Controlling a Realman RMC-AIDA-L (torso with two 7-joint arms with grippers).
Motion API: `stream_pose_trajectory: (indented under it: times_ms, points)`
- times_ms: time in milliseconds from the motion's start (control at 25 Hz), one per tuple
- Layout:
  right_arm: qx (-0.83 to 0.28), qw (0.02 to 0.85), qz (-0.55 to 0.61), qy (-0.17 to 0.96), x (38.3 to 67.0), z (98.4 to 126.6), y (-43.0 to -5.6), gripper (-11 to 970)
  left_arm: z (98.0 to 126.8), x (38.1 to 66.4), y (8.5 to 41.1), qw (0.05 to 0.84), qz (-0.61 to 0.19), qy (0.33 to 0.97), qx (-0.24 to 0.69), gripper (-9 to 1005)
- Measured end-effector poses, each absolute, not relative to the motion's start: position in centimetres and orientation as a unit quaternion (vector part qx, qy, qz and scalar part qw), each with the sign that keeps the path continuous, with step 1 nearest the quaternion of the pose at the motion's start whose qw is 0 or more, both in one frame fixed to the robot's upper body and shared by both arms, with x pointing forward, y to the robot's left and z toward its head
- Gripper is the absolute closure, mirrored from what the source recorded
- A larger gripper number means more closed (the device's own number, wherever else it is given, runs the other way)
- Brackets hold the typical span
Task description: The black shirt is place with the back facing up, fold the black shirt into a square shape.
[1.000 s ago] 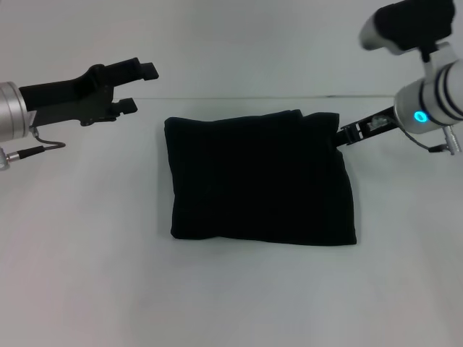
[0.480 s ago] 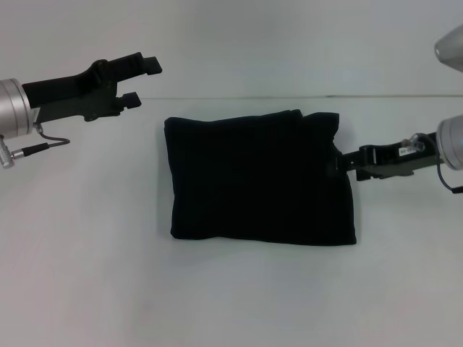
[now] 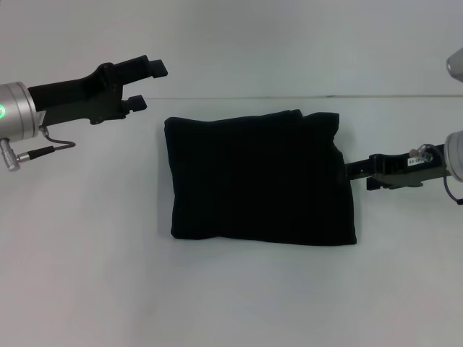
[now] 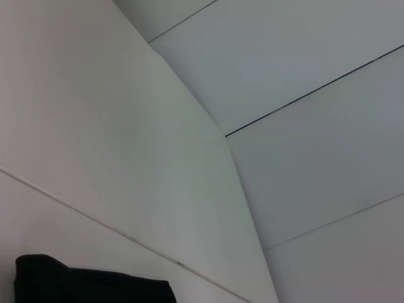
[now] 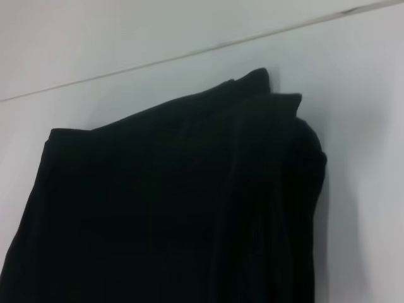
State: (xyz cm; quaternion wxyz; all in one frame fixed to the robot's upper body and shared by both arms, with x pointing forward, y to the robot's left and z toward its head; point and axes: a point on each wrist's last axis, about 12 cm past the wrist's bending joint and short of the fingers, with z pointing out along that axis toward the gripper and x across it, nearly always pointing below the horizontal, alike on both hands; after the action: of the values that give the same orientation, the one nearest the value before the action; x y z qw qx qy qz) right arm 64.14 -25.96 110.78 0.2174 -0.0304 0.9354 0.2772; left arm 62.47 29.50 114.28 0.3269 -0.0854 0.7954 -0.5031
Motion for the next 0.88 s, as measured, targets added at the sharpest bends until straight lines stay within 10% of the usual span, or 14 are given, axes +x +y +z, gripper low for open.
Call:
stream_pose_trajectory:
  times_ms: [880]
  points:
    - [-0.012, 0.24, 0.305, 0.921, 64.1, 109.5, -23.5, 236, 114.3, 62.3, 29.4, 0.33, -0.511, 0.789, -0.084, 47]
